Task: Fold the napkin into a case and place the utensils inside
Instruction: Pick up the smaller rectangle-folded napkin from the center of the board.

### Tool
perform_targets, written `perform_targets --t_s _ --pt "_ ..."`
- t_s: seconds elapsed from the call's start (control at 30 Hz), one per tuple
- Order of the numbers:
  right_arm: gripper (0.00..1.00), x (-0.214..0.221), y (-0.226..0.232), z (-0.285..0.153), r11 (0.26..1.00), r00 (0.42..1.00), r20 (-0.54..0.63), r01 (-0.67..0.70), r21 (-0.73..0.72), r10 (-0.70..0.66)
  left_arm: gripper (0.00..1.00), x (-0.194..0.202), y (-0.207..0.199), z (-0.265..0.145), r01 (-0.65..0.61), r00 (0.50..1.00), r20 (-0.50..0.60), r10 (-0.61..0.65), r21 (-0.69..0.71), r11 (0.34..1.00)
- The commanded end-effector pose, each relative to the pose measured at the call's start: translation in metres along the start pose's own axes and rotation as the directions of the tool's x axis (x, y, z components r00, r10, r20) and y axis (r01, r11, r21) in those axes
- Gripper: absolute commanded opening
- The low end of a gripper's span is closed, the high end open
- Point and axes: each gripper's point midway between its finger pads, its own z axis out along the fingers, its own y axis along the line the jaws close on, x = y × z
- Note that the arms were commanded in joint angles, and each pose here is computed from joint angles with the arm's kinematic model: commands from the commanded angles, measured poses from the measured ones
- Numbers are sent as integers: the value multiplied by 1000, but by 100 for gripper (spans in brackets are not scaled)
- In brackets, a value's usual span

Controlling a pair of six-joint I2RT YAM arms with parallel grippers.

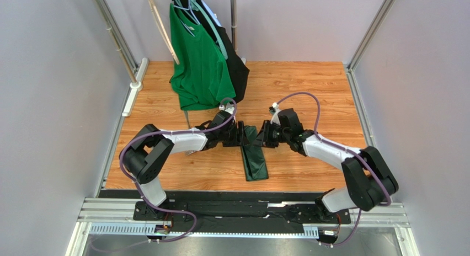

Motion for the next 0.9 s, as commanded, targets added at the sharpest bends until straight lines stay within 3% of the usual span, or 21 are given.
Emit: perform_targets --t_s 0.0,0.07,0.17,0.27,0.4,0.6,0.77,0.87 --pt "21 -31 10 20 999 998 48 -41 -21 42 71 2 16 -22 -32 999 -20 30 -99 995" --pt "20 -34 5 32 997 996 51 -72 -13 73 70 -10 16 -34 -49 999 18 52 -129 990" --pt "14 -42 -2 44 995 992 72 -101 4 101 57 -32 16 -43 -97 992 63 110 -183 978" --pt "1 -50 3 54 991 988 83 -131 -29 133 33 -48 12 -37 -147 986 50 160 -202 968" --pt "0 -53 1 62 987 984 85 -157 -33 159 27 -56 -2 -17 -197 979 20 202 -154 968" --pt "0 -56 -9 68 979 975 96 -200 -27 202 50 -59 -5 -2 -231 972 0 234 -147 962" --pt "0 -56 -13 76 975 971 87 -222 -31 224 52 -60 -7 5 -245 969 -7 246 -137 960" --pt "0 -56 -13 80 972 969 82 -232 -39 234 46 -59 -5 9 -249 968 -19 249 -144 958"
